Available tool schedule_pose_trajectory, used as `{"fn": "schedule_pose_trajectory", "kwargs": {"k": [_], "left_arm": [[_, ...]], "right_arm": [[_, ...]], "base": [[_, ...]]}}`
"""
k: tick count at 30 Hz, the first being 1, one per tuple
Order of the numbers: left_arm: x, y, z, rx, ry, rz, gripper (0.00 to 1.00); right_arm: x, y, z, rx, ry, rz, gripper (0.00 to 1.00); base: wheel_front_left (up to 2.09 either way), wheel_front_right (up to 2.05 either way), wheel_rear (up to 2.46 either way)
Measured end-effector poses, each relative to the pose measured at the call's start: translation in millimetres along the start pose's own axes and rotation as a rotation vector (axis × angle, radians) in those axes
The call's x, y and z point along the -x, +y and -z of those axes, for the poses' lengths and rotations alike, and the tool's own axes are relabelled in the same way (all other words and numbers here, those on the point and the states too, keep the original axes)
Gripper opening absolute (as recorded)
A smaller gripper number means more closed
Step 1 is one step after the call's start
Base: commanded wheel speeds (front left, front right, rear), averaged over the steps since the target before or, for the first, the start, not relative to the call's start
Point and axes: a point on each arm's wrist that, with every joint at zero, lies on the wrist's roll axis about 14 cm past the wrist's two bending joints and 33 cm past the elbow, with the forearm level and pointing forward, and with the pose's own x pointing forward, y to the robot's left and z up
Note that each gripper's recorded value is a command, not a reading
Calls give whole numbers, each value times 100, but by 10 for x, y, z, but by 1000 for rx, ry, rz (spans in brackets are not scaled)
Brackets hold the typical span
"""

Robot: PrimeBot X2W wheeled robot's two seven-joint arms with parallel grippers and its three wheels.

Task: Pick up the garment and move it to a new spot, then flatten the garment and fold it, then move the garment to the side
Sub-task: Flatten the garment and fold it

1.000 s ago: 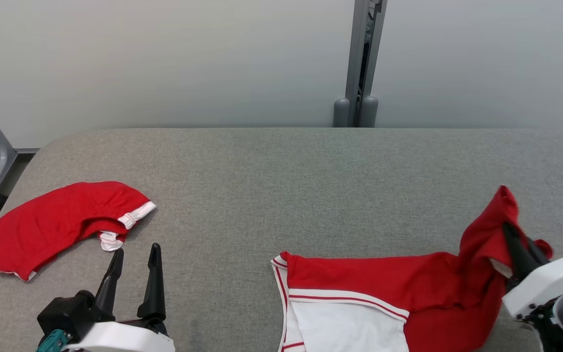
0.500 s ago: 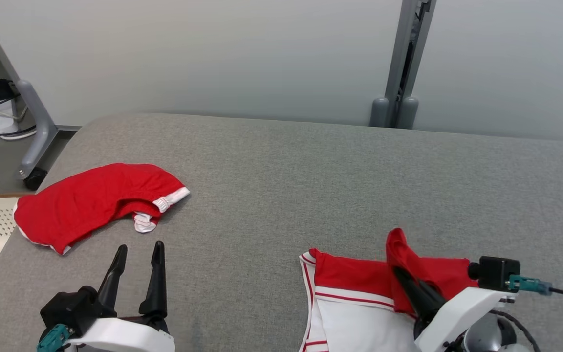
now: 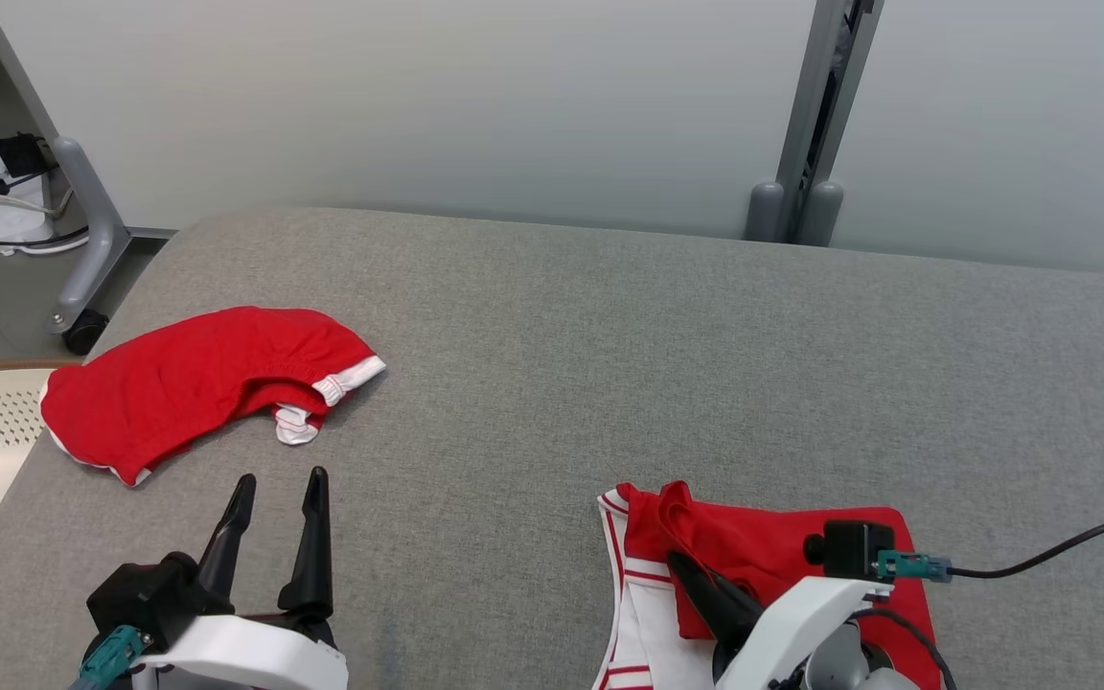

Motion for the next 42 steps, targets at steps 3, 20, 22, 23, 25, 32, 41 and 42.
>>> {"fn": "schedule_pose_trajectory", "kwargs": {"k": [3, 20, 22, 23, 25, 32, 41, 42], "left_arm": [[-19, -28, 17, 1, 5, 8, 100], [-109, -338, 104, 18, 28, 92, 100], [-110, -351, 110, 19, 30, 95, 100], [-109, -355, 113, 20, 31, 96, 100], [-106, -355, 118, 20, 32, 96, 100], [-90, -314, 122, 20, 35, 86, 100], [-71, -243, 96, 19, 30, 66, 100], [-68, -235, 96, 19, 30, 63, 100]], "right_arm": [[-27, 11, 21, -14, -3, -4, 100], [723, -667, -1324, 163, -401, 170, 100], [807, -796, -1331, 199, -388, 217, 100], [826, -827, -1329, 204, -384, 230, 100], [834, -855, -1299, 213, -370, 246, 100], [768, -917, -1105, 274, -271, 293, 0], [555, -881, -418, 210, -42, 293, 0], [544, -882, -362, 196, -27, 294, 0]], "base": [[0, 0, 0], [0, 0, 0], [0, 0, 0], [0, 0, 0], [0, 0, 0], [0, 0, 0], [0, 0, 0], [0, 0, 0]]}}
